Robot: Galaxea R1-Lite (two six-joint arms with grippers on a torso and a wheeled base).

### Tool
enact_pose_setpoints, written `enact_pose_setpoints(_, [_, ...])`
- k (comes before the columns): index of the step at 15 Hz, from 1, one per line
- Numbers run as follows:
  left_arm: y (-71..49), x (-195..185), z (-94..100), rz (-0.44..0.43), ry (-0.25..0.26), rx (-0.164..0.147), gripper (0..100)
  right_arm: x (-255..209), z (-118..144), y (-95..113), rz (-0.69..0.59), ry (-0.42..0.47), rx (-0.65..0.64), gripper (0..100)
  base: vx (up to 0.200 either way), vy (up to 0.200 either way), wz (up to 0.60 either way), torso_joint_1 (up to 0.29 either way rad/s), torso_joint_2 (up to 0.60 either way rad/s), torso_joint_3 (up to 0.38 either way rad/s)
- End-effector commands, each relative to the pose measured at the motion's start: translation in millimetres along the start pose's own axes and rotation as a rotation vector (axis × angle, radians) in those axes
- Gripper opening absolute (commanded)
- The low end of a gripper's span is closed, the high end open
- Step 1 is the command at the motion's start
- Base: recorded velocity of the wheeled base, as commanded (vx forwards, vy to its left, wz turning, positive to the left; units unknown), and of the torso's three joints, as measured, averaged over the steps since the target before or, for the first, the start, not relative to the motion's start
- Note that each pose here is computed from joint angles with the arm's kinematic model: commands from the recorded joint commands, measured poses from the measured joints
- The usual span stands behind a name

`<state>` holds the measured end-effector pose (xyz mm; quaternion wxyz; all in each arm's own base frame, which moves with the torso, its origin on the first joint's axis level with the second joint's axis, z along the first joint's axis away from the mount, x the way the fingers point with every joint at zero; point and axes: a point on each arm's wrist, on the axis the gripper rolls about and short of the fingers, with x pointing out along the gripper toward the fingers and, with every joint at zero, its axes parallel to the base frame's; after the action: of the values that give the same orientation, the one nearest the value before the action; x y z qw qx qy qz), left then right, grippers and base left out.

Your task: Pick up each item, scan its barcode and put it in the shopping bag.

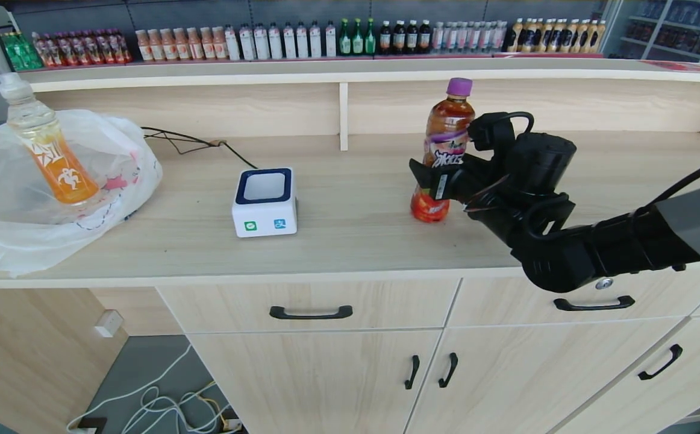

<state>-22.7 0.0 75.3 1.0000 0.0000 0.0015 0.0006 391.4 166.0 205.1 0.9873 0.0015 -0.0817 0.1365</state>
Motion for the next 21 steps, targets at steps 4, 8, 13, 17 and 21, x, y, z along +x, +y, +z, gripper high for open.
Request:
enact_pose_setpoints(4, [0.0, 0, 0.0, 0.0, 0.0, 0.0, 100, -3, 5, 3, 0.01, -0.01, -0.002, 0, 0.0, 0.0, 0.0, 0.0, 0.0, 0.0])
enact_pose_setpoints(8, [0.0, 0, 0.0, 0.0, 0.0, 0.0, 100, -6, 7, 13, 0.032, -0.013, 0.002, 0, 0.0, 0.0, 0.0, 0.0, 0.0, 0.0])
enact_pose_setpoints(13, [0.0, 0, 0.0, 0.0, 0.0, 0.0, 100, -16, 30, 24, 0.072, -0.077, 0.015, 0, 0.0, 0.0, 0.0, 0.0, 0.0, 0.0])
enact_pose_setpoints(17, [0.0, 0, 0.0, 0.0, 0.0, 0.0, 100, -35, 73, 25, 0.085, -0.14, 0.028, 0, 0.0, 0.0, 0.0, 0.0, 0.0, 0.0])
enact_pose_setpoints(21, [0.0, 0, 0.0, 0.0, 0.0, 0.0, 100, -65, 120, 24, 0.109, -0.198, 0.046, 0, 0.0, 0.0, 0.0, 0.0, 0.0, 0.0])
